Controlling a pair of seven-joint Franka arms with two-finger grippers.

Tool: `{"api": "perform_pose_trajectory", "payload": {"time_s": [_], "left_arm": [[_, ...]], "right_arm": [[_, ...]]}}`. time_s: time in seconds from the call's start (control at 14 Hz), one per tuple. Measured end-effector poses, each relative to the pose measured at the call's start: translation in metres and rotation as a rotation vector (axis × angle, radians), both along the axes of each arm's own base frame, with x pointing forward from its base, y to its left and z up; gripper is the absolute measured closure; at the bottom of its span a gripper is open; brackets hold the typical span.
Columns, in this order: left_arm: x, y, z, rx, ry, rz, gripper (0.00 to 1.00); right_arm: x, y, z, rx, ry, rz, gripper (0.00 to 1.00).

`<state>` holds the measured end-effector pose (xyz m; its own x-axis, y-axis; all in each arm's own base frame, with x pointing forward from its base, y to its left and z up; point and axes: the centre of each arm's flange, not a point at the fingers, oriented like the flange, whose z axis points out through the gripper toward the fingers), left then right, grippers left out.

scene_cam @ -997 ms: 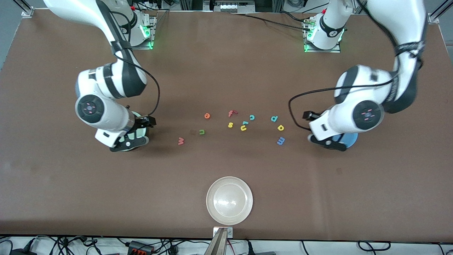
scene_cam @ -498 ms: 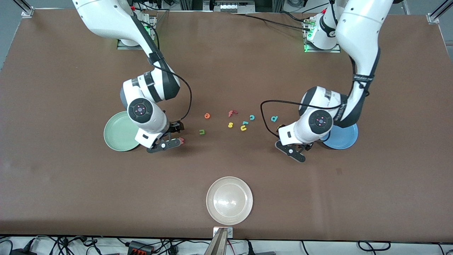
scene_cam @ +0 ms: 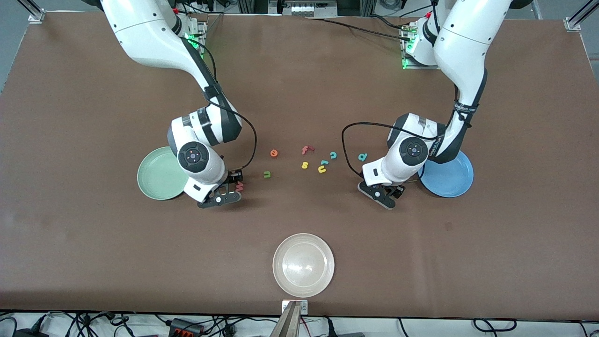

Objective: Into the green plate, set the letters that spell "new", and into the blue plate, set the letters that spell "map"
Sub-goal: 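Grasp the pink m with the right gripper while the left gripper grasps the blue e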

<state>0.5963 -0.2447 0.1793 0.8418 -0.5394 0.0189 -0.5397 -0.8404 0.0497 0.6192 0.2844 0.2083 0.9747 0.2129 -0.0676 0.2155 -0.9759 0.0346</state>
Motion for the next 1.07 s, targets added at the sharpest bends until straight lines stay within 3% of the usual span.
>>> {"api": "perform_pose_trajectory", "payload": {"time_s": [0.07, 0.36, 0.43, 0.5, 0.64, 0.85, 1.07], "left_arm": [[0.000, 0.000, -0.002, 0.000, 0.000, -0.004, 0.08], [-0.001, -0.002, -0.006, -0.003, -0.008, -0.028, 0.52], [-0.001, -0.003, -0.006, -0.003, -0.010, -0.046, 0.59], [-0.001, -0.004, -0.006, -0.004, -0.012, -0.069, 0.59], [0.000, -0.003, -0.005, -0.003, -0.016, -0.106, 0.73], [0.003, 0.001, 0.002, 0.002, -0.006, -0.111, 0.73], [0.012, 0.027, 0.047, 0.038, 0.072, -0.078, 0.73]], "right_arm": [[0.001, 0.000, -0.006, 0.003, -0.010, -0.006, 0.31], [0.003, 0.015, -0.021, 0.005, -0.024, -0.044, 0.32], [0.002, 0.023, -0.020, 0.006, -0.031, -0.061, 0.32], [0.002, 0.029, -0.019, 0.008, -0.037, -0.071, 0.33], [0.002, 0.032, -0.019, 0.009, -0.040, -0.079, 0.35], [0.000, 0.031, -0.029, 0.001, -0.028, -0.084, 0.39], [0.000, 0.031, -0.033, 0.005, -0.021, -0.093, 0.41]]}}
